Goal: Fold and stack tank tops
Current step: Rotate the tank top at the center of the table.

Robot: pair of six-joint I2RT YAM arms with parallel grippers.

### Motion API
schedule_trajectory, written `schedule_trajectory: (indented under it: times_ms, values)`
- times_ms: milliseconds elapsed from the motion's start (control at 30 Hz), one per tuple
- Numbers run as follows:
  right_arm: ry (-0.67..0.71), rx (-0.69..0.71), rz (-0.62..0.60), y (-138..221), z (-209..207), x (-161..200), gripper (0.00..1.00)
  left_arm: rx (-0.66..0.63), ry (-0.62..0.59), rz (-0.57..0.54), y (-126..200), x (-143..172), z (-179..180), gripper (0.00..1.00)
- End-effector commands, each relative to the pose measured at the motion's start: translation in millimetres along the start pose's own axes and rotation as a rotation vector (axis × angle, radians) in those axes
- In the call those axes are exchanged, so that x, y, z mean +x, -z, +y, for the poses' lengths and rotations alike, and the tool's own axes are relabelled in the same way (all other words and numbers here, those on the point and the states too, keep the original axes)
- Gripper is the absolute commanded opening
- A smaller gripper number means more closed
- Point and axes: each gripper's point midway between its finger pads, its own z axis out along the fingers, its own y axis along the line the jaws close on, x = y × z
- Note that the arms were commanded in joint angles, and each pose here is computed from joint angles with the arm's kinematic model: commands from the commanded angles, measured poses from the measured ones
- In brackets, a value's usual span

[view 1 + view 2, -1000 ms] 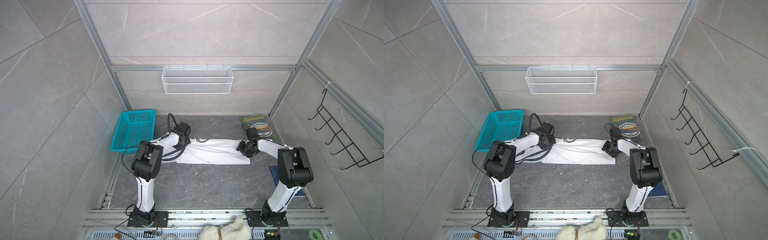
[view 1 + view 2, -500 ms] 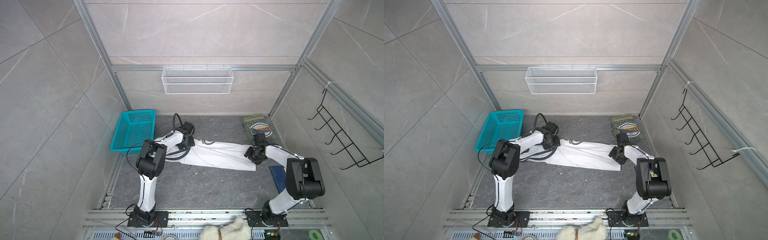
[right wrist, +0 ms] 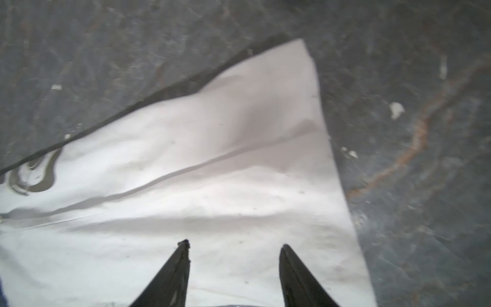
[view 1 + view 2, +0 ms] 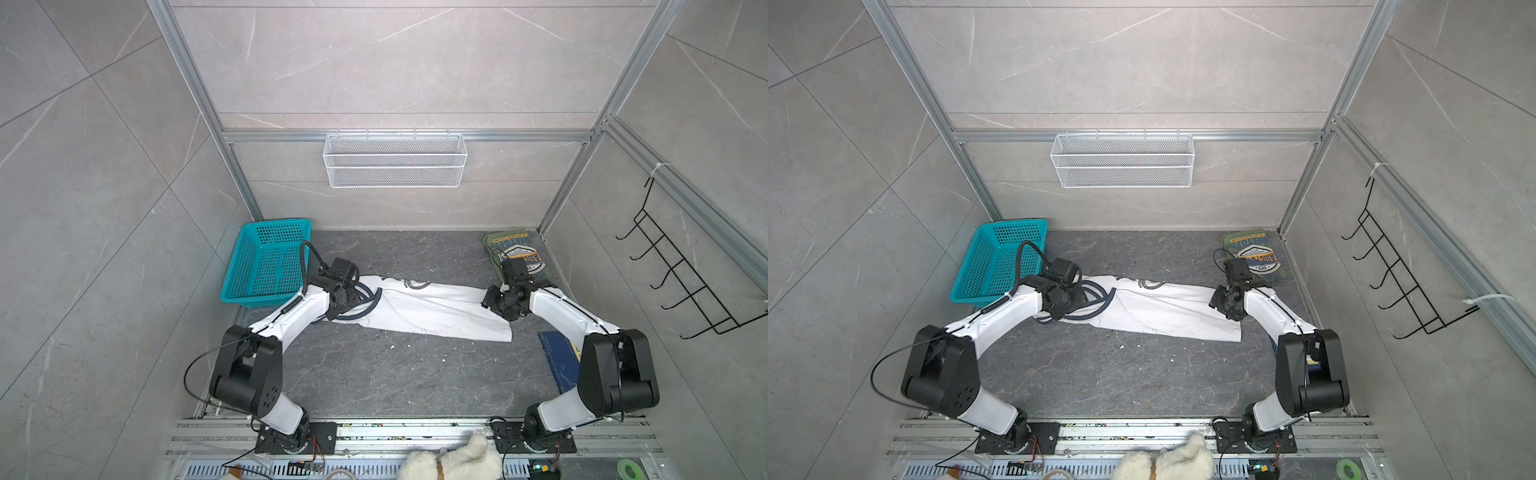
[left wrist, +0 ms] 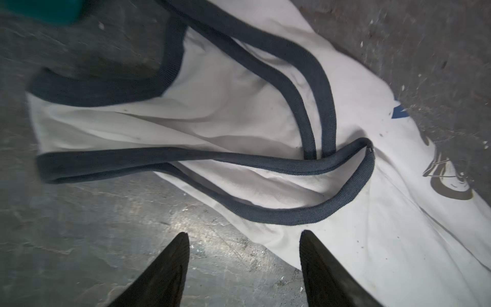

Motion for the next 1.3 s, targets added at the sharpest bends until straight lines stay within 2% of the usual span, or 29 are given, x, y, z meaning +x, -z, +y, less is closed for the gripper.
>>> schedule_trajectory:
  times_ms: [0,67,333,533,667,767,833,933,1100,1200,1267]
  values:
    - [0.054,-0.005,0.065,-19.5,10.3,-0.3,0.57,0.100,-0.019,0.030,-9.1,6.4,-52.5,0.67]
    - [0.059,0.023,0.092,-31.8,8.8,-1.9,0.57,0.098,-0.032,0.072,-24.7,12.3,-66.7,0.66]
    - [-0.027,0.114,0.170,-59.2,-13.8,14.3,0.57,-0.047,-0.075,0.111,-75.4,10.9,-64.3,0.64]
    - [-0.196,0.176,0.174,-48.9,-68.0,40.1,0.57,-0.078,-0.210,0.115,-99.7,-2.5,-79.9,0.64]
    - [-0.223,0.167,0.153,-29.9,-79.5,60.2,0.56,-0.047,-0.309,0.118,-113.5,-12.4,-101.4,0.64]
    - [-0.238,0.132,0.179,-21.5,-80.5,81.0,0.56,0.019,-0.375,0.102,-113.4,-25.6,-128.1,0.65]
    - [-0.239,0.115,0.207,-18.5,-81.5,99.9,0.56,0.035,-0.420,0.122,-126.8,-27.4,-139.8,0.65]
    - [-0.226,0.101,0.229,-10.8,-80.2,122.6,0.56,0.077,-0.487,0.112,-126.3,-33.4,-162.9,0.66]
    - [-0.159,0.058,0.227,13.1,-64.2,143.2,0.55,0.125,-0.524,0.072,-94.0,-53.4,-187.7,0.69]
    - [-0.096,0.055,0.173,32.4,-57.5,131.6,0.55,0.135,-0.499,0.034,-61.4,-63.3,-189.2,0.71]
    - [-0.037,0.055,0.102,43.1,-50.6,109.5,0.56,0.118,-0.449,0.011,-43.7,-68.3,-183.2,0.72]
